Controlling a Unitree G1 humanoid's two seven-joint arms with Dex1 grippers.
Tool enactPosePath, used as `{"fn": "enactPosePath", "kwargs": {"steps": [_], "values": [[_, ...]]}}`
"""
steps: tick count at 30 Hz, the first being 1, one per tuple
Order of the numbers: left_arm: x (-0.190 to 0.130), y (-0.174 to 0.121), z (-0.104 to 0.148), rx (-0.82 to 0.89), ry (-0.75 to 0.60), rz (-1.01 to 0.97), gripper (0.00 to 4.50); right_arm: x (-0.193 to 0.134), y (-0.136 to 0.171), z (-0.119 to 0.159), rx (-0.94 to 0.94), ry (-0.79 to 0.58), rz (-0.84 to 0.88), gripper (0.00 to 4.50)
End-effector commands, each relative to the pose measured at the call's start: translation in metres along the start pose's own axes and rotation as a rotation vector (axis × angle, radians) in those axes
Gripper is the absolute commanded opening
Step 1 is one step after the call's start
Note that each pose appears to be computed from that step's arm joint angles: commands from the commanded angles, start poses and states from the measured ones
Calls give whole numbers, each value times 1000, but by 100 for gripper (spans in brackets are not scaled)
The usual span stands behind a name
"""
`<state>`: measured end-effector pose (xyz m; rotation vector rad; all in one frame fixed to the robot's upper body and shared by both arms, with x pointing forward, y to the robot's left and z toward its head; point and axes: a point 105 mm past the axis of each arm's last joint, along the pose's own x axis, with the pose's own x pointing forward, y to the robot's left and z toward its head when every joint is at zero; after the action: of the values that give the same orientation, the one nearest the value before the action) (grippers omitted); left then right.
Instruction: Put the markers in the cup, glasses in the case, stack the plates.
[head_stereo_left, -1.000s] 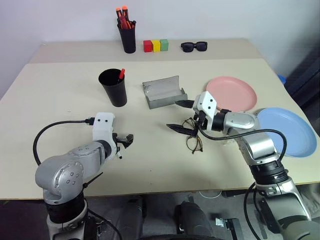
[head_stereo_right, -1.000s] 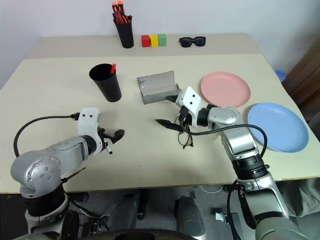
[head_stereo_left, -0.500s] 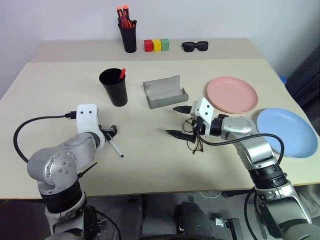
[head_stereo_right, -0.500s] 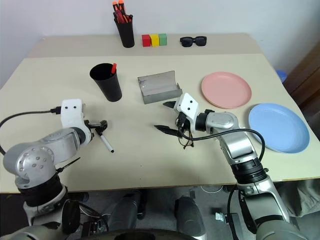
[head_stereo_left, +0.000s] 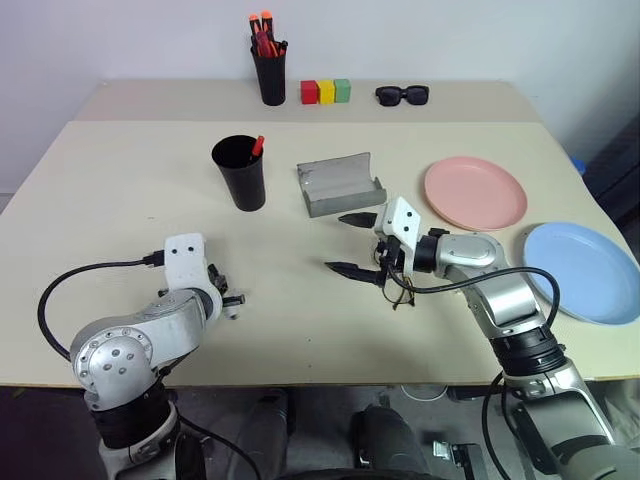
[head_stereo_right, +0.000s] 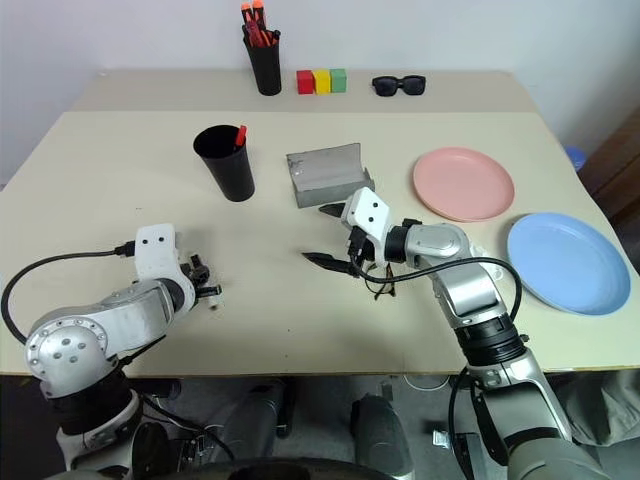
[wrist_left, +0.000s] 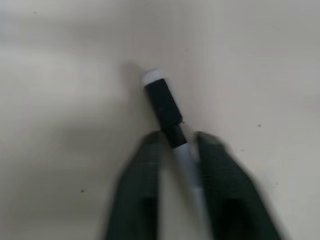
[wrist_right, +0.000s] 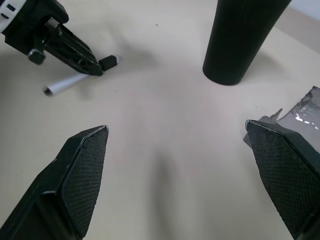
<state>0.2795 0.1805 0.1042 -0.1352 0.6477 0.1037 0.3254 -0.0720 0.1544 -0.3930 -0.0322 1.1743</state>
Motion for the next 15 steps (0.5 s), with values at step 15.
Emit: {"fn": "enactPosePath", "kwargs": {"steps": [15], "values": [[-68, 6, 178, 182, -1009, 184, 3, 45, -37, 53, 49, -235, -318, 450]]}}
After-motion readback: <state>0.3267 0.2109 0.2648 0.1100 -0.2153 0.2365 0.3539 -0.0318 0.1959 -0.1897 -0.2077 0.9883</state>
